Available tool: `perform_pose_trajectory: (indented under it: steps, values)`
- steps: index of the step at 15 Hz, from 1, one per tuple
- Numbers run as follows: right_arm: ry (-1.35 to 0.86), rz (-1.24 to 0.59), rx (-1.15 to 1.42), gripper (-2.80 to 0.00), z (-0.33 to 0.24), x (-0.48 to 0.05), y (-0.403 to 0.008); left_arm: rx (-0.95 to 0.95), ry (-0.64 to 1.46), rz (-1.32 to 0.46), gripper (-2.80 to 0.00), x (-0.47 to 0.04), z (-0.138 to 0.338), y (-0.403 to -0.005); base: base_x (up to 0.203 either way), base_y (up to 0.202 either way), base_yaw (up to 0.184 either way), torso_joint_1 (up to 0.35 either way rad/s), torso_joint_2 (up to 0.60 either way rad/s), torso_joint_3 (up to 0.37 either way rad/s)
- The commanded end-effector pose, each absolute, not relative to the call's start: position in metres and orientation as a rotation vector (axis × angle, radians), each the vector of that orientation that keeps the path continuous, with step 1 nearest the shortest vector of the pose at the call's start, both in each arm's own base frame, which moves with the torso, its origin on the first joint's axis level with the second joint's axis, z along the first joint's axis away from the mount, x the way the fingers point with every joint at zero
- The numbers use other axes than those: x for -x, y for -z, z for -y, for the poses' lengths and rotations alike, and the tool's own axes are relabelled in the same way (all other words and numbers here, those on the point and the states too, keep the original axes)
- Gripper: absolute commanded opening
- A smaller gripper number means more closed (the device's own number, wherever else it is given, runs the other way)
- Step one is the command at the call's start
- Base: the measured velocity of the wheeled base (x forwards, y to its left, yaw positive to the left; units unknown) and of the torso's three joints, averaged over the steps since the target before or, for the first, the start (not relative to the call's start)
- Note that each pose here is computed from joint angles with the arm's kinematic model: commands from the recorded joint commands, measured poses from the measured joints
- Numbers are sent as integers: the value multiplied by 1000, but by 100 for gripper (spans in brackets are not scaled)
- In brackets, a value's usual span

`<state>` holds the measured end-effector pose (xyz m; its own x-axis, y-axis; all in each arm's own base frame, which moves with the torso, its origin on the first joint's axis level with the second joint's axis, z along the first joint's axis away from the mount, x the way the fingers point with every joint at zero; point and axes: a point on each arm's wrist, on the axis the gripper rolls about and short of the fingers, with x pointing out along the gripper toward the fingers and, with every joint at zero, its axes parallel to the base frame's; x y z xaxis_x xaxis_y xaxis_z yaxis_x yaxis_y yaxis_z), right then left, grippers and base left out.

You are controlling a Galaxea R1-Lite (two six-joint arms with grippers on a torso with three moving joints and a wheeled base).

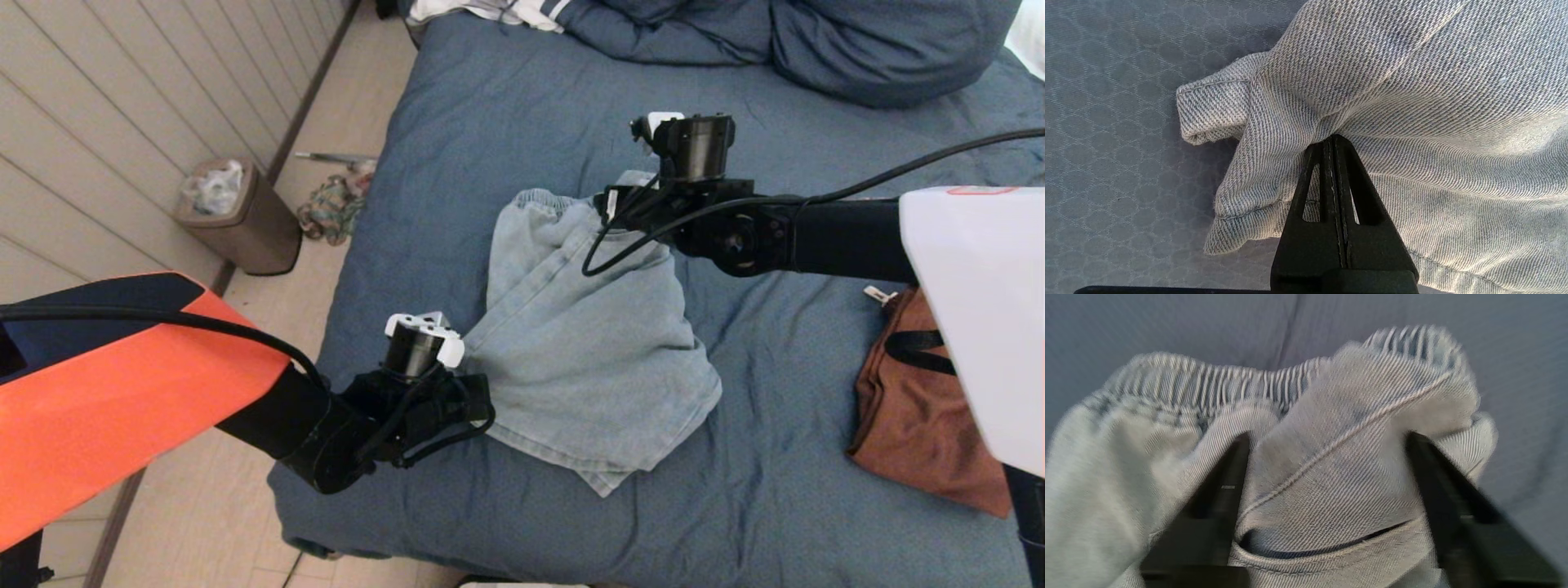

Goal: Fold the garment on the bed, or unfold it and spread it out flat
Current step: Fold the blue shorts

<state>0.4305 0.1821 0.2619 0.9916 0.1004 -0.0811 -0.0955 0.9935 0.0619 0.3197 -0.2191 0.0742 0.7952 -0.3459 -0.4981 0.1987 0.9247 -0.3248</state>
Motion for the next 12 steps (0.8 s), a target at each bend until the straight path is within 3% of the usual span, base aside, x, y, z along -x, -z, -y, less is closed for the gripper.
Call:
perform_pose_trajectory:
  steps: [1,12]
  values:
    - [-96,-106,-42,-280,-186,-438,-248,265,294,-588,-280,-319,219,-72,0,0,0,0,0,0]
    - [-93,15,-87,-280,-211,-427,-260,264,283,-594,-280,-318,218,-70,0,0,0,0,0,0]
